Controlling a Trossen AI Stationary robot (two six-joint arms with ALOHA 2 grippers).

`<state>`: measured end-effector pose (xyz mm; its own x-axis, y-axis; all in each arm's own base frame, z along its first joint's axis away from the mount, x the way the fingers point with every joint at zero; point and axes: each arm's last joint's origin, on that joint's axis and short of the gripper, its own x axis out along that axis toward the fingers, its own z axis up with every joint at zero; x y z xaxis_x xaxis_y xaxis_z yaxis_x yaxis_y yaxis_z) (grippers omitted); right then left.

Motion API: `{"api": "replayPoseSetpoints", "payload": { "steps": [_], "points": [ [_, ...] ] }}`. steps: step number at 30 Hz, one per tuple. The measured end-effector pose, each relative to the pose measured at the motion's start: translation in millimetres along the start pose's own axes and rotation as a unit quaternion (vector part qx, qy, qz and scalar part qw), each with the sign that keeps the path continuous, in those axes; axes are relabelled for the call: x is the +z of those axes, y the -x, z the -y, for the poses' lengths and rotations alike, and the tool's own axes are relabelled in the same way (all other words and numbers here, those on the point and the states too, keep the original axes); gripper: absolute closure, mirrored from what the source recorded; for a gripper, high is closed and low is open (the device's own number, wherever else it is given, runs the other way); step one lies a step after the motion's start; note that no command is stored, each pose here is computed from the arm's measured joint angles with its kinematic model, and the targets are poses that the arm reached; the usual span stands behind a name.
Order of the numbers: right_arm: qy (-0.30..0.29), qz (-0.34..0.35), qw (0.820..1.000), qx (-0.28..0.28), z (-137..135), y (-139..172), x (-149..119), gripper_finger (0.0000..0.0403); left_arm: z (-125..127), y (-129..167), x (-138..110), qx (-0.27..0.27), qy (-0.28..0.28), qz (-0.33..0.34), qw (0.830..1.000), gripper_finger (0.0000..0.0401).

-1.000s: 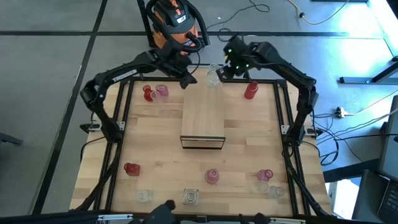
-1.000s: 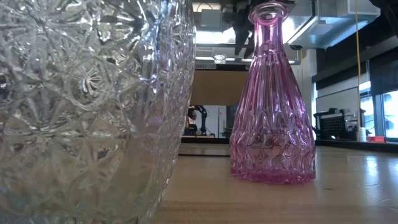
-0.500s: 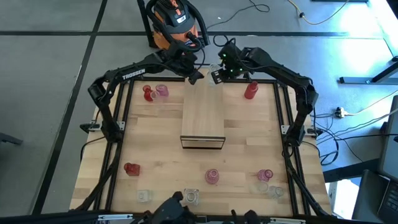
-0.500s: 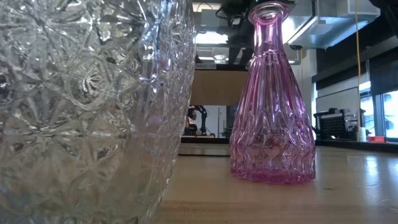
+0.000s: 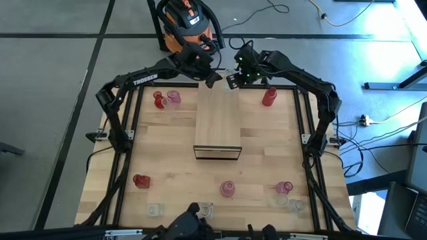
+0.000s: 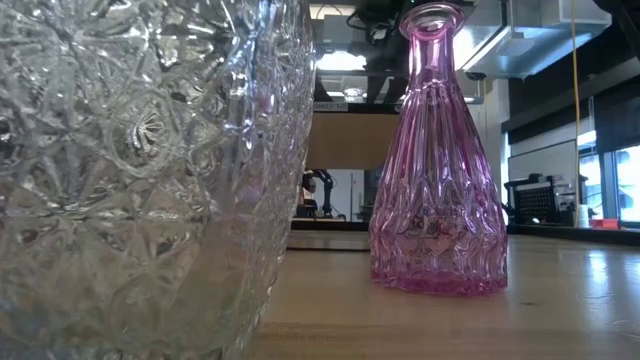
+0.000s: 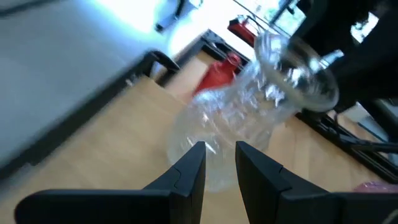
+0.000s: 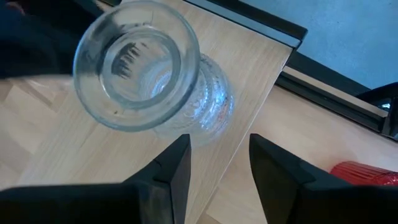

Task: Sort vases onto shelf
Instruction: Put the transparent vase on the shelf

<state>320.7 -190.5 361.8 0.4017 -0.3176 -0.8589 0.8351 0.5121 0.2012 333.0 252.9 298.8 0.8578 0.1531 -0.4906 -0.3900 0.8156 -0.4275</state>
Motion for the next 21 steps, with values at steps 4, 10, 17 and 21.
{"api": "replayPoseSetpoints", "payload": {
  "steps": [4,10,17,21],
  "points": [
    [-0.003,0.000,1.000,-0.001,0.0,-0.2,0.0,0.0259,-1.2,-12.8,-5.4,-0.007,0.004,-0.008,1.000,0.0320],
    [-0.003,0.008,1.000,-0.010,0.4,-0.3,0.8,0.0259,-3.0,-14.6,-5.4,-0.003,0.002,-0.005,1.000,0.0320],
    [-0.001,0.037,0.999,-0.008,-1.6,-0.3,5.6,0.0259,-2.3,-14.6,-2.5,-0.004,-0.004,0.010,1.000,0.0320],
    [-0.001,0.046,0.999,-0.005,-2.4,-0.2,7.2,0.0259,-3.0,-14.5,-1.8,0.008,-0.004,0.015,1.000,0.0320]
  ]
}}
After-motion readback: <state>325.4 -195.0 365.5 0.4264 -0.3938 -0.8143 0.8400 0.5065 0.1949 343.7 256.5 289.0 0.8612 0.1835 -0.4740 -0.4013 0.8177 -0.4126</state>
